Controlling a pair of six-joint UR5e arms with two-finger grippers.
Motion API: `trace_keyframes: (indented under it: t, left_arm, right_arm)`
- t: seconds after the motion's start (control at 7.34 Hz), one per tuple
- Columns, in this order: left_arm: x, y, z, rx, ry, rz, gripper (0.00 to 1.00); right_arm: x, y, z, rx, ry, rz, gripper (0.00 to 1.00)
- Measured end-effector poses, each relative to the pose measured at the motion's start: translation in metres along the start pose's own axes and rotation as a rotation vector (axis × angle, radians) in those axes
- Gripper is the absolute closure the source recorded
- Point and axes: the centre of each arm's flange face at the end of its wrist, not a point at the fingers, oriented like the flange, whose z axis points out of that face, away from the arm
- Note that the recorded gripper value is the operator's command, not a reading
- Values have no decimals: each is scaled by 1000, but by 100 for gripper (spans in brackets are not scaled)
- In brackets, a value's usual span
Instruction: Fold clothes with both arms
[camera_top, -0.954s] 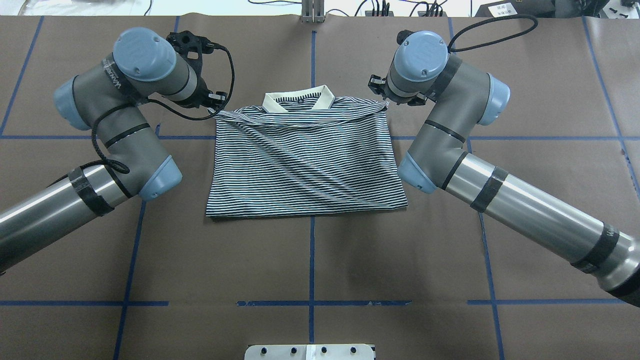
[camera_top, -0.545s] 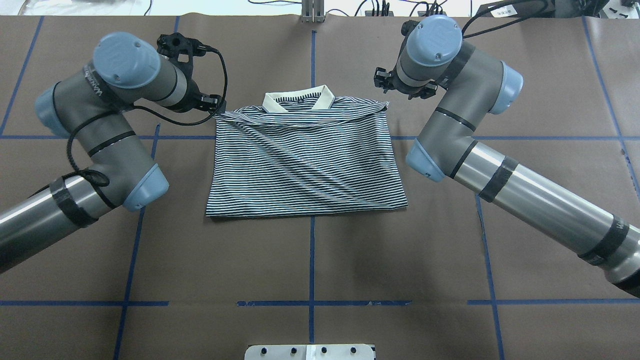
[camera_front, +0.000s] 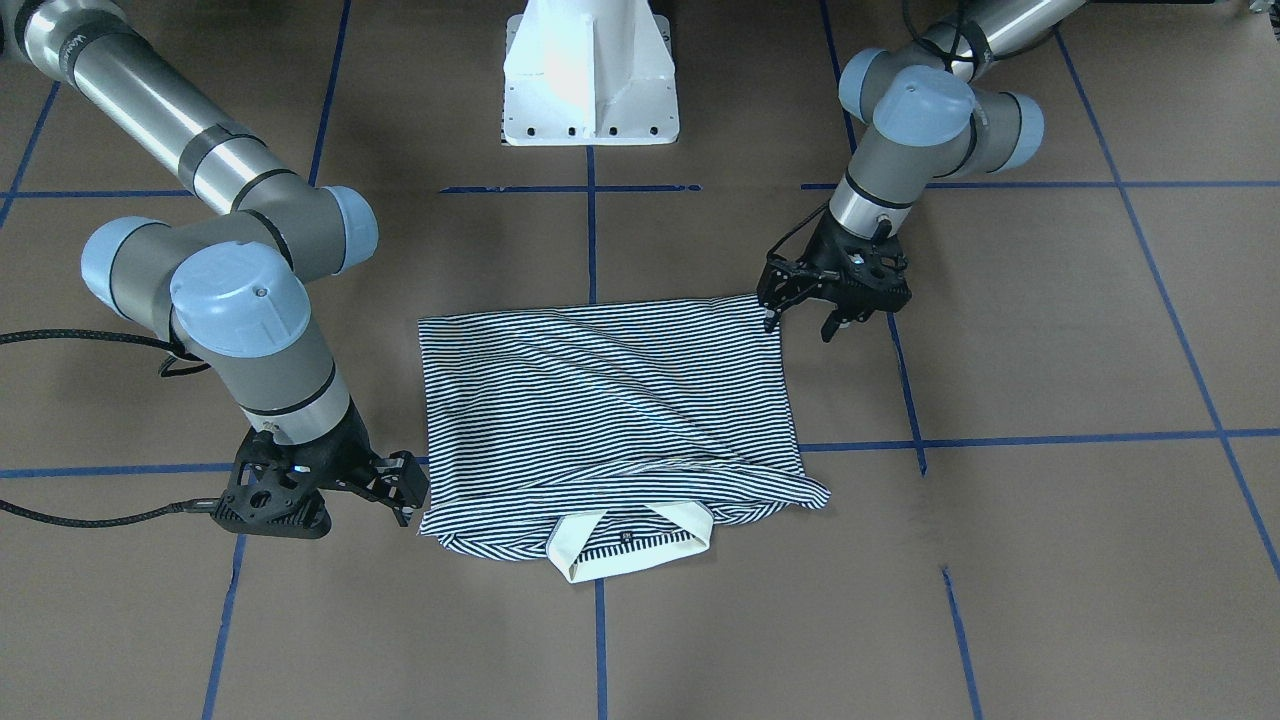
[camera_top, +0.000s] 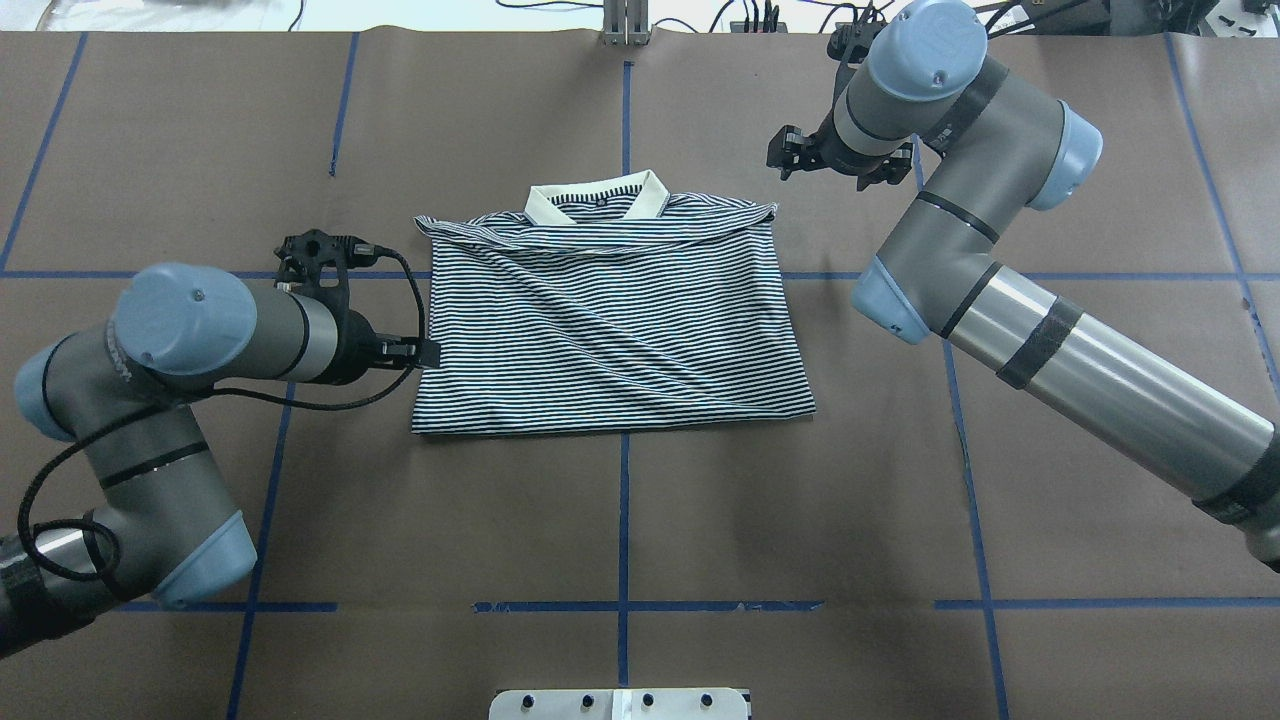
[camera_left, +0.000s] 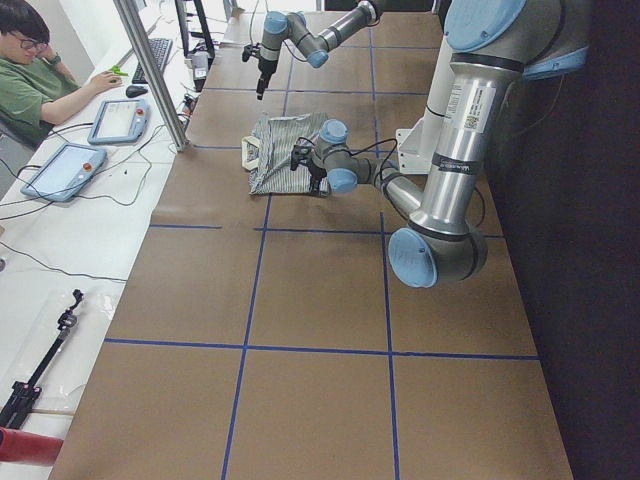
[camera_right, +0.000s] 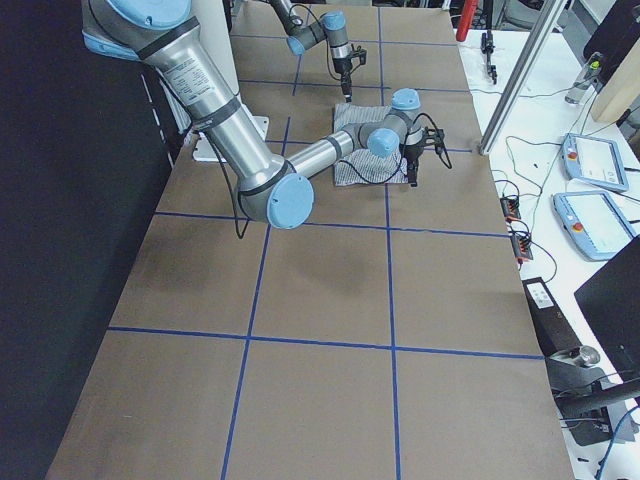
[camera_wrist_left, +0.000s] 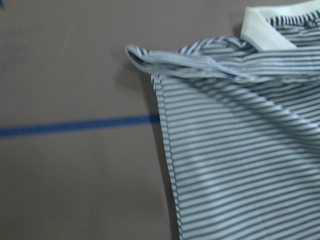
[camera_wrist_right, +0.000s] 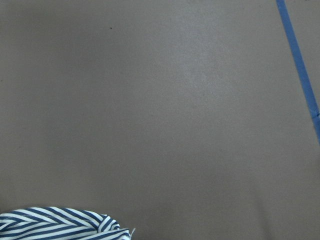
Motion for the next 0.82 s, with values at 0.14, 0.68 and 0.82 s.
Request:
trace_keyframes:
  t: [0.14, 0.68, 0.82]
  left_arm:
    - [7, 18, 7, -8, 3, -31, 55]
    - [16, 35, 11, -15, 9, -56, 100]
    - [15, 35, 11, -14, 7, -54, 100]
  right_arm:
    - [1, 0, 0, 0, 1, 0, 0]
    - [3, 0, 1, -1, 3, 5, 0]
    - [2, 0, 1, -1, 3, 6, 0]
